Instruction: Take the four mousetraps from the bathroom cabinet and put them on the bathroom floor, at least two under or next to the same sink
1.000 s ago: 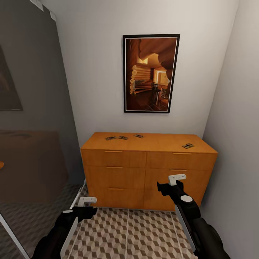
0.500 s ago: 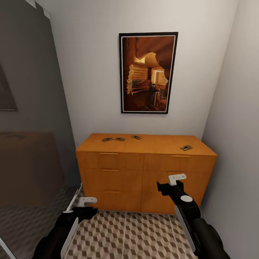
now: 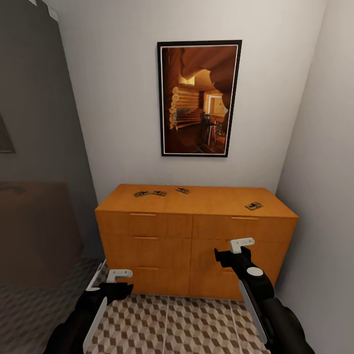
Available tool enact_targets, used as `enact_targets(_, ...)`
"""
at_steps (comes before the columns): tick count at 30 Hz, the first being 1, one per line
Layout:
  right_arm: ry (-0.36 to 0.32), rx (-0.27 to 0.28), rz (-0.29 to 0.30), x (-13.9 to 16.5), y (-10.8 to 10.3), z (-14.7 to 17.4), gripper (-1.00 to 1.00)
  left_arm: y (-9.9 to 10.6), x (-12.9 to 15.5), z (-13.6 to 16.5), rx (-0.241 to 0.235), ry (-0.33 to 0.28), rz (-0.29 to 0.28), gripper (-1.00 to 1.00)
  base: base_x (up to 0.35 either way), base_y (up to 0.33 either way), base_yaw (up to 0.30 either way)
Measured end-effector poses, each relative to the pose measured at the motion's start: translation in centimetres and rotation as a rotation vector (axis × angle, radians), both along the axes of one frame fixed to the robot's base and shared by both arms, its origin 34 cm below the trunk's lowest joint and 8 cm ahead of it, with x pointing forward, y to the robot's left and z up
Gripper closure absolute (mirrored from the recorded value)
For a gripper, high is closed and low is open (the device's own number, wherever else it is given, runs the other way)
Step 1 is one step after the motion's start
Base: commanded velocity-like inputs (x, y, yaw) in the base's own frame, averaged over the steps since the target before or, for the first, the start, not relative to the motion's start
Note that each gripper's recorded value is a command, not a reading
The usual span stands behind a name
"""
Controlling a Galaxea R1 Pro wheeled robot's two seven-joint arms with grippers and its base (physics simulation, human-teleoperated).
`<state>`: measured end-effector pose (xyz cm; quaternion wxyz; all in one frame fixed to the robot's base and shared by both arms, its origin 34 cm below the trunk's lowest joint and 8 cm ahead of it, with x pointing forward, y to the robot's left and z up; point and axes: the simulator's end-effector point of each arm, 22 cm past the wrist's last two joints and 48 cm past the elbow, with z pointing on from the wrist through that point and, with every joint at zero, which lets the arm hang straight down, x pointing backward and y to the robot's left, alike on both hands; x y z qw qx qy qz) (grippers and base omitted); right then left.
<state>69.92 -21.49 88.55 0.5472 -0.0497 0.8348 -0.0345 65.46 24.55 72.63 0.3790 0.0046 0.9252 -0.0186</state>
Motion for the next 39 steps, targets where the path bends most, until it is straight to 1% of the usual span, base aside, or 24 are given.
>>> enact_targets(26, 0.000, 0.000, 0.000, 0.00, 0.01, 0.00, -1.00, -0.06, 0.04, 0.04, -0.001, -0.001, -0.002, -1.00, 0.002, -0.001, 0.002)
enact_targets(39, 0.003, 0.000, -0.001, 0.03, -0.05, -0.19, -1.00, -0.09, -0.06, -0.23, -0.001, 0.005, -0.003, -1.00, 0.000, 0.000, 0.081)
